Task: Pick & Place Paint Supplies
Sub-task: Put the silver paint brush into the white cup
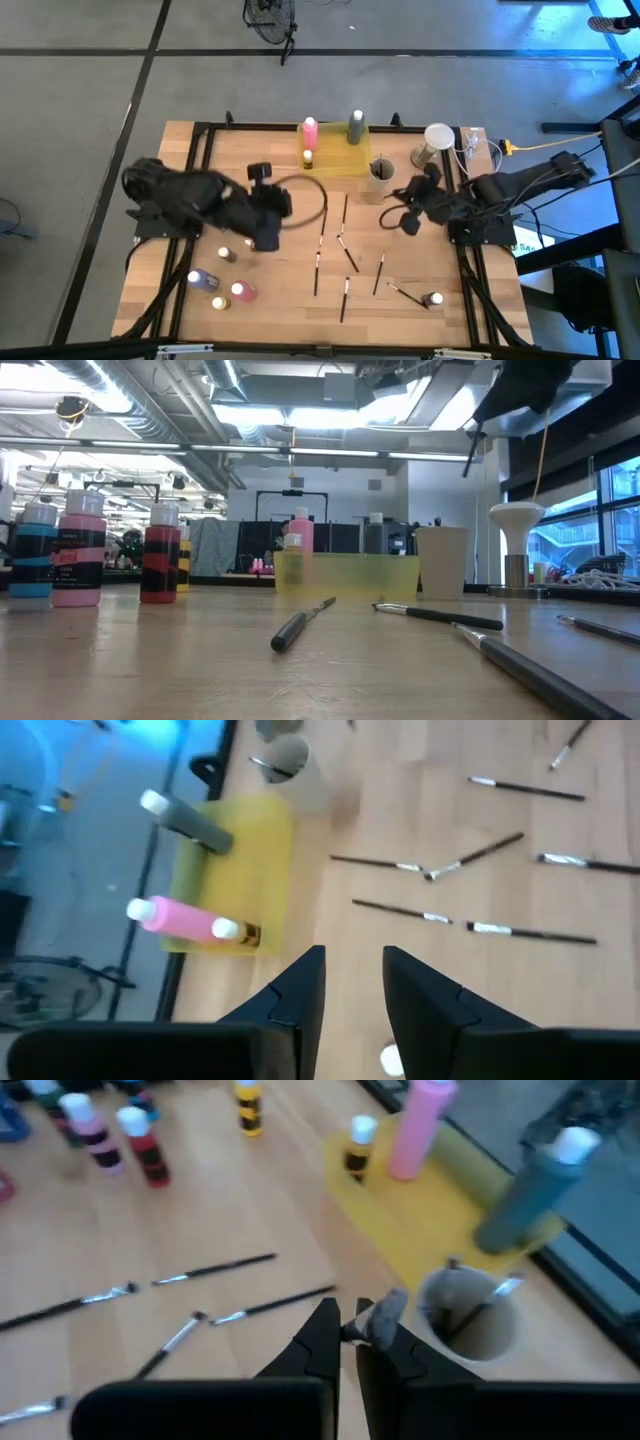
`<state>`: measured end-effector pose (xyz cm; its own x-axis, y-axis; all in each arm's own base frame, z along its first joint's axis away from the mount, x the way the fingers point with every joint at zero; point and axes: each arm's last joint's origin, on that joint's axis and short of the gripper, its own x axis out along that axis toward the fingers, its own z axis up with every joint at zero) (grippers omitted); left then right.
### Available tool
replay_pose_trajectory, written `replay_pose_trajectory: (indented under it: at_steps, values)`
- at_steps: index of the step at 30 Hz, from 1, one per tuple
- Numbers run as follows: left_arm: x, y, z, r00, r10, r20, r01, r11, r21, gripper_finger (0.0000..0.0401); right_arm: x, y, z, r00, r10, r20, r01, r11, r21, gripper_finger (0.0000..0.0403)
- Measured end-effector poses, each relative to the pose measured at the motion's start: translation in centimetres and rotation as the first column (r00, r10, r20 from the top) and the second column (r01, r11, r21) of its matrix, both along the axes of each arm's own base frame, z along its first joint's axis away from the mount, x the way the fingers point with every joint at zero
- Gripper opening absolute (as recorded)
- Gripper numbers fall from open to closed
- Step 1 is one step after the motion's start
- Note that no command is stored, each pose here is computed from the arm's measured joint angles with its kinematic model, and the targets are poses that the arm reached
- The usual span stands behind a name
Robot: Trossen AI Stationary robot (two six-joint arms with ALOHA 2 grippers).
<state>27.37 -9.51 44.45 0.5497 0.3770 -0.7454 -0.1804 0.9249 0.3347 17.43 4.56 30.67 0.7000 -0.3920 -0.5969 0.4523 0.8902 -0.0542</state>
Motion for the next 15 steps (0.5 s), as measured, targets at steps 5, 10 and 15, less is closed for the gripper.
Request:
replay_pose_trajectory:
  at_steps: [5,10,15]
  values:
    - [-1.9,2.5,1.8,0.999,-0.048,0.009,0.048,0.997,-0.056,0.0106,-0.3,-1.3,1.8,0.999,-0.036,-0.029,0.036,0.999,-0.001,0.0016]
    - [-3.9,4.0,3.2,0.993,-0.117,0.029,0.12,0.984,-0.132,0.0106,-0.1,-2.6,2.5,0.998,-0.05,-0.045,0.051,0.999,0.011,0.0016]
    - [-6.2,4.8,4.4,0.976,-0.208,0.068,0.217,0.957,-0.191,0.0105,0.1,-5.0,2.5,0.992,-0.088,-0.087,0.09,0.996,0.019,0.0016]
